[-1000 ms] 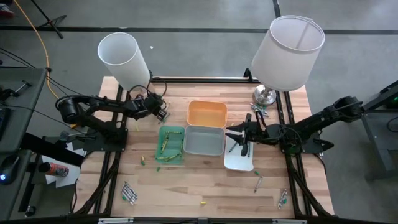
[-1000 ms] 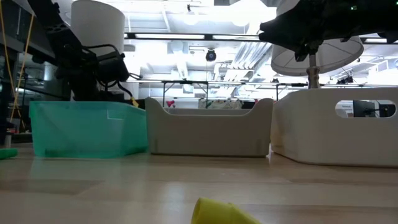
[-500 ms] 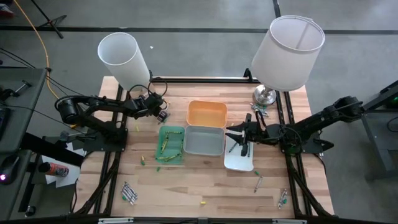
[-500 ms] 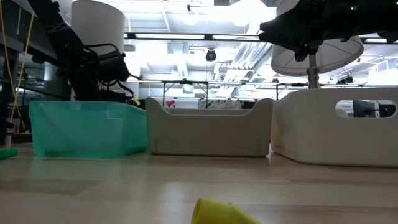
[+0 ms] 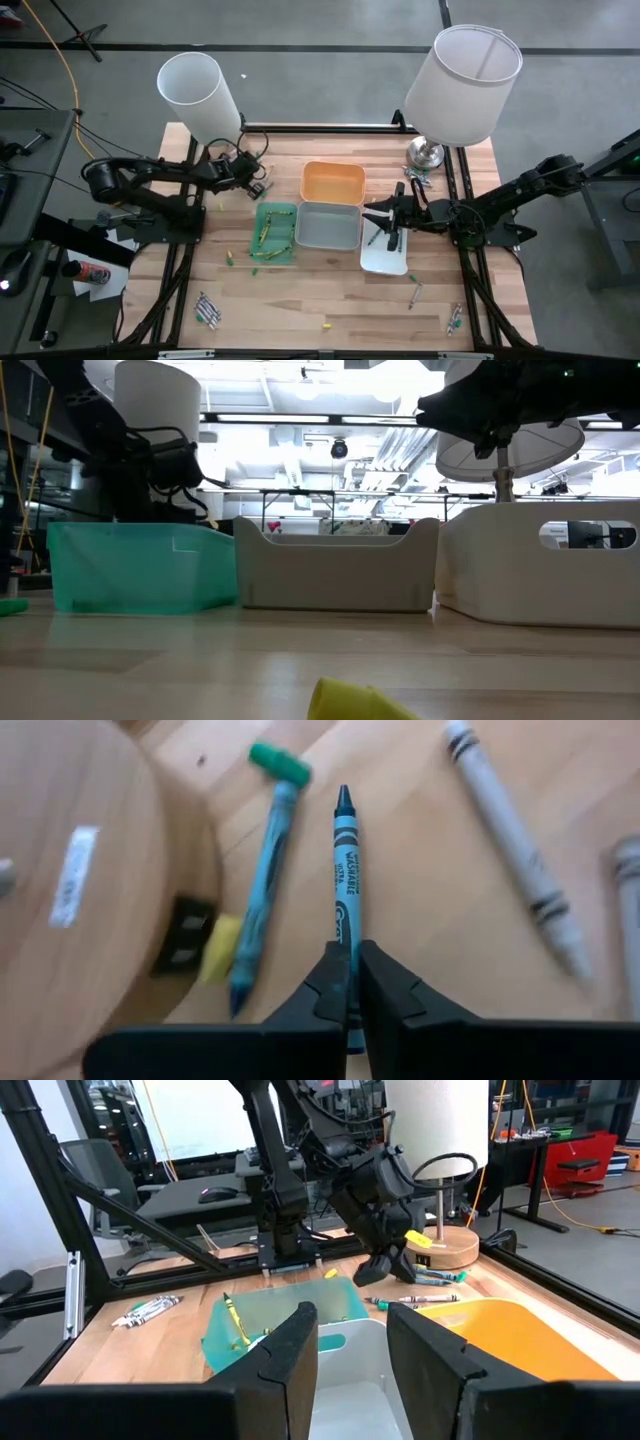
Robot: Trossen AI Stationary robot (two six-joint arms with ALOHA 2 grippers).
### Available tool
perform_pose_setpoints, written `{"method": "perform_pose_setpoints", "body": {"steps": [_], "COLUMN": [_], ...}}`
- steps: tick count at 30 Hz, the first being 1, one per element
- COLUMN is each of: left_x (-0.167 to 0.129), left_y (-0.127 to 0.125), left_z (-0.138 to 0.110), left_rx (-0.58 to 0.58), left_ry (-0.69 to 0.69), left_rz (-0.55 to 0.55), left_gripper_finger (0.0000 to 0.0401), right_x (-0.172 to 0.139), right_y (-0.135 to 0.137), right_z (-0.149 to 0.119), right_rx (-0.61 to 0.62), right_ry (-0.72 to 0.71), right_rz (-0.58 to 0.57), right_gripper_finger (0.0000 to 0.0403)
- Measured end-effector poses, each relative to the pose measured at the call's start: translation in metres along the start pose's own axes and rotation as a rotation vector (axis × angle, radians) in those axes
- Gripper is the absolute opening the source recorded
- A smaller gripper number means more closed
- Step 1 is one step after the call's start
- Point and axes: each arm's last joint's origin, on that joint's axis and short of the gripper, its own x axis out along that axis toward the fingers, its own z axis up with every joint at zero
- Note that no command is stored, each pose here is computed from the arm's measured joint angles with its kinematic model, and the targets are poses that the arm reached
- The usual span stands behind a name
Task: Sort crayons
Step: Put the blue crayon into the white bin
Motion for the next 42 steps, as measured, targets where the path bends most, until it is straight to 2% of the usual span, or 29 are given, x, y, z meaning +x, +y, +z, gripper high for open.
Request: {"method": "perform_pose_setpoints", "body": {"steps": [6,13,16,20,23,26,33,42], "left_x": [-0.028,-0.075,-0.099,-0.13,-0.14,-0.141,-0.139,-0.135], "left_y": [-0.002,-0.01,-0.017,-0.032,-0.045,-0.053,-0.062,-0.068], "left_z": [0.008,0.013,0.015,0.017,0.009,0.001,-0.001,0.001], "left_rx": [-0.008,0.011,0.035,0.088,0.122,0.129,0.149,0.157], "left_ry": [-0.145,-0.396,-0.543,-0.782,-0.971,-1.114,-1.145,-1.122], "left_rz": [-0.05,-0.139,-0.263,-0.5,-0.677,-0.772,-0.835,-0.835], "left_gripper_finger": [0.0,0.0,0.0,0.0,0.0,0.0,0.0,0.0], "right_x": [0.0,0.0,0.0,0.002,0.003,0.003,0.003,0.002], "right_y": [0.0,0.0,0.0,-0.004,-0.006,-0.006,-0.003,-0.002], "right_z": [0.0,0.0,0.0,0.002,0.004,0.005,0.009,0.012], "right_rx": [-0.001,-0.002,-0.002,0.008,0.02,0.032,0.018,-0.006], "right_ry": [0.003,0.003,0.003,-0.017,-0.036,-0.044,-0.068,-0.103], "right_rz": [0.0,0.0,-0.001,-0.011,-0.023,-0.019,0.086,0.103], "right_gripper_finger": [0.0118,0.0118,0.0118,0.0118,0.0118,0.0118,0.0118,0.0118]}}
